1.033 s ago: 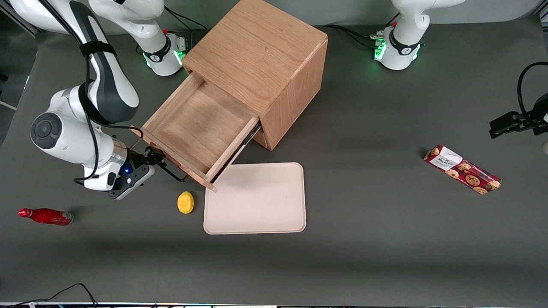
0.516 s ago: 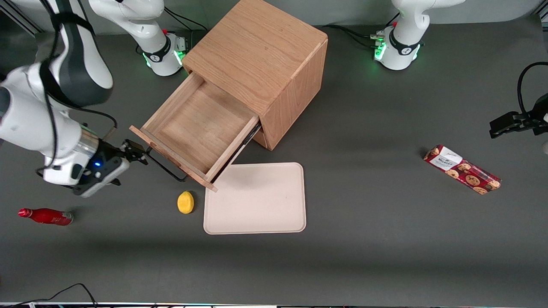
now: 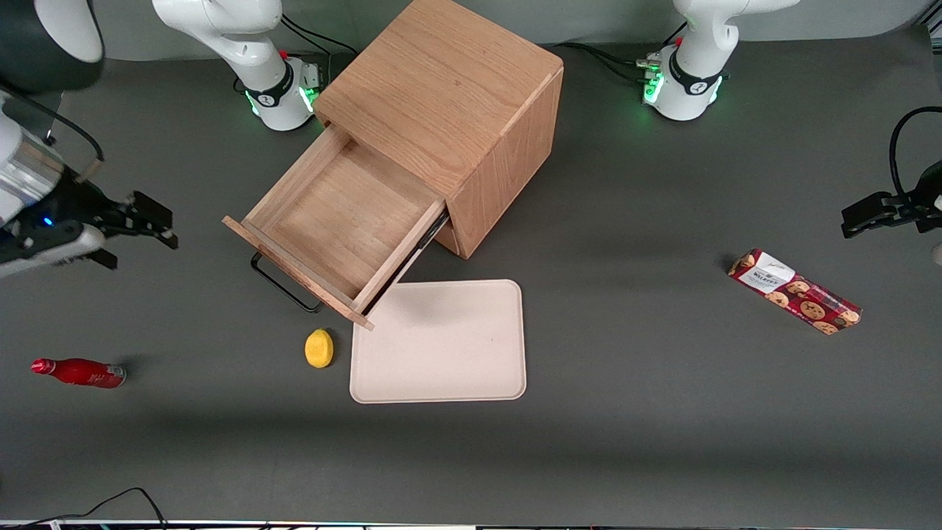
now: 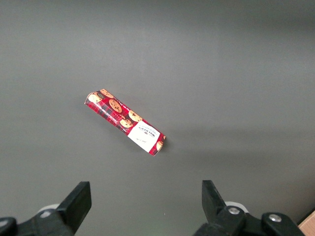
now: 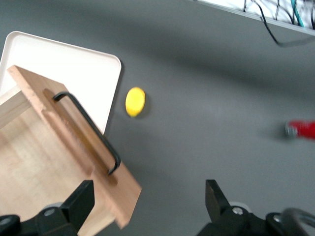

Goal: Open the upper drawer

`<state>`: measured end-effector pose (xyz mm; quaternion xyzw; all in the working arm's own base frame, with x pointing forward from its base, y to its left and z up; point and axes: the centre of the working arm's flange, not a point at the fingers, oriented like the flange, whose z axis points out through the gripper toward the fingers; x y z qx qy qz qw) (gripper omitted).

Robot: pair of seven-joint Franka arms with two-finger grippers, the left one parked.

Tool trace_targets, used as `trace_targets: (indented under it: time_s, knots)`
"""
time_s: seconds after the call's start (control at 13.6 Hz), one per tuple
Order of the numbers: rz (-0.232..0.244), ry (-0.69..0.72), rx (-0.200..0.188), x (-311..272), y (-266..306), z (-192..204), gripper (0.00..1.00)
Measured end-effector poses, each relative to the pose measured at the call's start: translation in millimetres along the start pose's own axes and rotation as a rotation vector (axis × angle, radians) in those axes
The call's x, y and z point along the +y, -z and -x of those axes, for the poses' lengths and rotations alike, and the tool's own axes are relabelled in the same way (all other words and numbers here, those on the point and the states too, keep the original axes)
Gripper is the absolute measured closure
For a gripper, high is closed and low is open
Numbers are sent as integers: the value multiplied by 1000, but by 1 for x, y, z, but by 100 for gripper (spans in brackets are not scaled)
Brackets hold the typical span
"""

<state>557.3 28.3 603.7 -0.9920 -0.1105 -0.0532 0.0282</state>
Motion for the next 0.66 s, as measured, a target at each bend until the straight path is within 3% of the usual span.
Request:
trace_targets:
  time_s: [0.3,0.66]
  knots:
    - [2,-202,-30,3,43,36,0]
    - [43,-237,-61,3,60,52,0]
